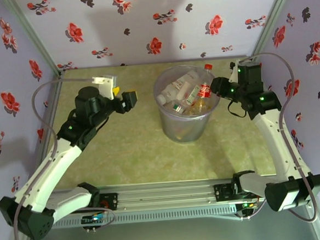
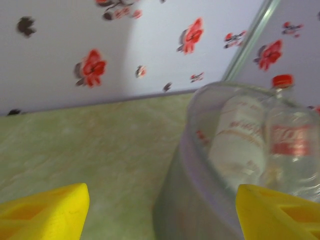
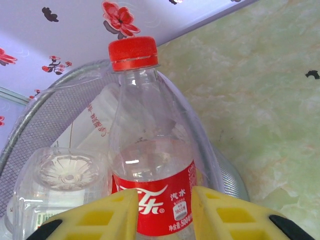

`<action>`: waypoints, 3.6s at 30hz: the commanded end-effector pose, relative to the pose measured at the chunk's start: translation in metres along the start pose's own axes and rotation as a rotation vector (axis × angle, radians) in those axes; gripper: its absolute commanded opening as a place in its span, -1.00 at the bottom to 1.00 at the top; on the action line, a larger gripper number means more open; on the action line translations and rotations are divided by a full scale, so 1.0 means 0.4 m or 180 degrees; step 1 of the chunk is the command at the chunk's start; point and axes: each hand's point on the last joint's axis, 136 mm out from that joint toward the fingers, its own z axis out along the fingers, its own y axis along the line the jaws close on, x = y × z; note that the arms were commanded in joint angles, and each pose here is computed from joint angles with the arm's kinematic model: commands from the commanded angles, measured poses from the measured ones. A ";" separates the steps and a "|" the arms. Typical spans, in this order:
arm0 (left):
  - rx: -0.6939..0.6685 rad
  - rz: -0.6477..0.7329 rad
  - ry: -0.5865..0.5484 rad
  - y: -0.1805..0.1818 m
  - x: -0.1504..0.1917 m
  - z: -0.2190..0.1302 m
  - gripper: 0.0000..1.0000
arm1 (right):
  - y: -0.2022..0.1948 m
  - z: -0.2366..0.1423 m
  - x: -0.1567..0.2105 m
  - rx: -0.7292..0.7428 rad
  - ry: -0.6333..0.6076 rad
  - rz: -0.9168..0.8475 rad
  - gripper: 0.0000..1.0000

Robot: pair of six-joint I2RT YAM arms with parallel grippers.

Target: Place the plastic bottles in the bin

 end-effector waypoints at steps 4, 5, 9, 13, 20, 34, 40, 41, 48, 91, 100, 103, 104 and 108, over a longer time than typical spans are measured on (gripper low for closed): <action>-0.0650 -0.0055 0.0130 0.121 0.065 -0.085 0.59 | 0.020 0.002 0.011 0.0007 0.0052 -0.0058 -0.30; -0.0766 -0.0050 0.0152 0.141 0.075 -0.099 0.60 | 0.021 -0.017 -0.009 0.0048 -0.0047 -0.0109 -0.28; -0.1256 -0.0029 0.0188 0.220 0.105 -0.150 0.70 | 0.017 -0.067 -0.062 0.0225 -0.0196 -0.0281 -0.16; -0.1888 0.0020 0.0283 0.319 0.154 -0.198 0.89 | -0.025 -0.093 -0.092 0.0422 -0.0301 -0.0286 -0.03; -0.2592 -0.0055 0.0390 0.448 0.253 -0.247 0.99 | -0.203 -0.083 -0.065 0.0983 -0.0379 -0.0061 0.66; -0.3440 -0.0317 0.0121 0.656 0.449 -0.261 0.99 | -0.498 0.060 0.122 0.1666 -0.0473 0.0131 0.99; -0.3522 -0.0209 0.0151 0.702 0.489 -0.232 0.99 | -0.561 0.121 0.160 0.1762 -0.0547 0.0148 0.99; -0.3527 -0.0192 0.0144 0.708 0.488 -0.227 0.99 | -0.569 0.134 0.165 0.1767 -0.0553 0.0154 0.99; -0.3483 -0.0045 0.0011 0.750 0.433 -0.161 0.99 | -0.573 0.178 0.141 0.1778 -0.0761 -0.0044 0.99; -0.2571 0.0208 -0.0168 0.740 0.445 0.030 0.99 | -0.577 0.277 0.140 0.1814 -0.1459 -0.0899 0.99; -0.2572 0.0210 -0.0170 0.740 0.444 0.030 0.99 | -0.577 0.278 0.140 0.1812 -0.1462 -0.0904 0.99; -0.2576 0.0208 -0.0168 0.740 0.445 0.030 0.99 | -0.578 0.278 0.141 0.1814 -0.1459 -0.0904 0.99; -0.2576 0.0210 -0.0169 0.740 0.445 0.030 0.99 | -0.578 0.278 0.140 0.1814 -0.1463 -0.0904 0.99; -0.2573 0.0209 -0.0170 0.740 0.445 0.030 0.99 | -0.578 0.280 0.139 0.1820 -0.1449 -0.0908 0.99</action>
